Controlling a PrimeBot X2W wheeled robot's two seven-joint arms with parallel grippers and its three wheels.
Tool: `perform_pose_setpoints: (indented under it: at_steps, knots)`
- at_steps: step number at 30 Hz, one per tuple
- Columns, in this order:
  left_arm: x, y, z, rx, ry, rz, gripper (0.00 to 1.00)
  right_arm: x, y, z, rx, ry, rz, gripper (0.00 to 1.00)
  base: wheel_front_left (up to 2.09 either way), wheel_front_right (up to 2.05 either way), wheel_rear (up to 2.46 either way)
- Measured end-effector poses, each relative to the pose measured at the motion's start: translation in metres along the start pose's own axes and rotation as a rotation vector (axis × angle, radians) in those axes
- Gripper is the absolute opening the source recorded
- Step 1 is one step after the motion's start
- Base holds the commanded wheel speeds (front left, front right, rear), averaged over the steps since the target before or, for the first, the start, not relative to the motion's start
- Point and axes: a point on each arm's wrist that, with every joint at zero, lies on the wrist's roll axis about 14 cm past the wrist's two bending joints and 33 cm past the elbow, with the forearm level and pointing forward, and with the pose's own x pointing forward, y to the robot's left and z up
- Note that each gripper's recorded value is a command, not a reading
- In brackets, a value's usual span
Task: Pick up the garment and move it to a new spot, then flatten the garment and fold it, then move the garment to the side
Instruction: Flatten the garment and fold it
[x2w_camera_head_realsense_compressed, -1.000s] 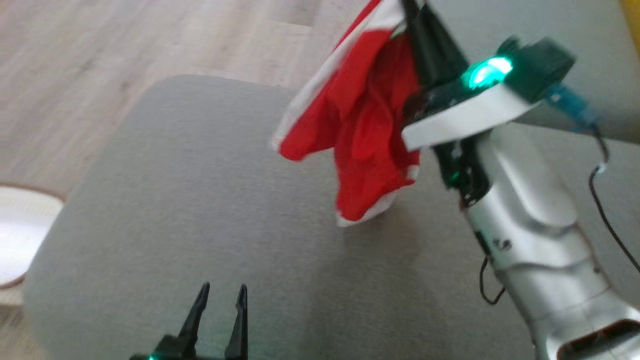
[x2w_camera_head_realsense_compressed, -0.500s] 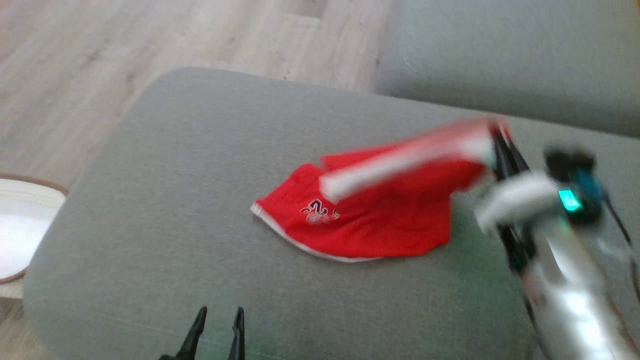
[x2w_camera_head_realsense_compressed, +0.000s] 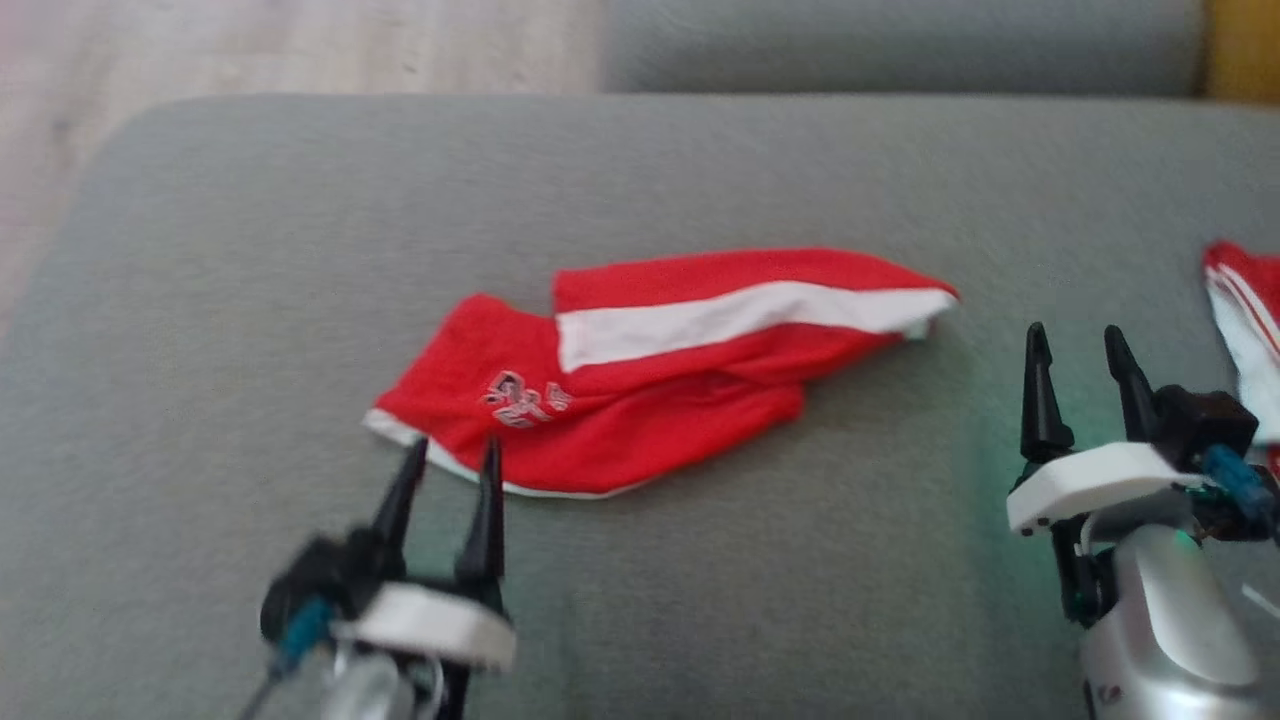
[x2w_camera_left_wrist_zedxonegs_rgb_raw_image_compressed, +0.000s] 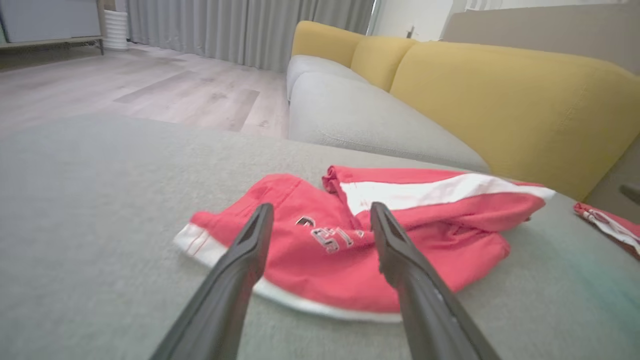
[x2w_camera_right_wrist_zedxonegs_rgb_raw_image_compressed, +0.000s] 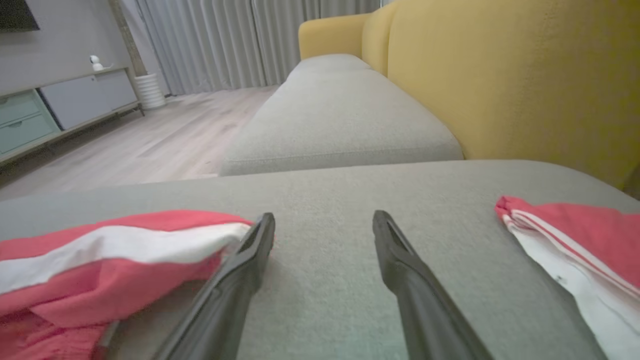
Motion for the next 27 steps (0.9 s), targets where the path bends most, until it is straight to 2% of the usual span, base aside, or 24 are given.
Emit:
perform_pose_setpoints:
  at_steps: [4, 5, 10, 16, 27]
  knots:
    - [0.045, -0.015, 0.010, -0.085, -0.010, -0.058, 1.00, -0.006, -0.005, -0.007, 0.036, 0.005, -0.012, 1.00, 0.00, 0.00, 0.00]
    - [0.045, -0.015, 0.010, -0.085, -0.010, -0.058, 1.00, -0.006, -0.005, -0.007, 0.036, 0.005, -0.012, 1.00, 0.00, 0.00, 0.00]
    - [0.082, -0.030, -0.016, -0.157, 0.090, -0.106, 1.00, -0.012, -0.021, -0.015, 0.048, 0.017, -0.054, 1.00, 0.00, 0.00, 0.00]
    - [0.096, -0.032, -0.064, -0.192, 0.240, -0.094, 1.00, -0.018, -0.039, -0.027, 0.053, 0.045, -0.103, 1.00, 0.00, 0.00, 0.00]
    - [0.105, -0.049, -0.061, -0.216, 0.239, -0.149, 1.00, -0.017, -0.040, -0.033, 0.063, 0.061, -0.107, 1.00, 0.00, 0.00, 0.00]
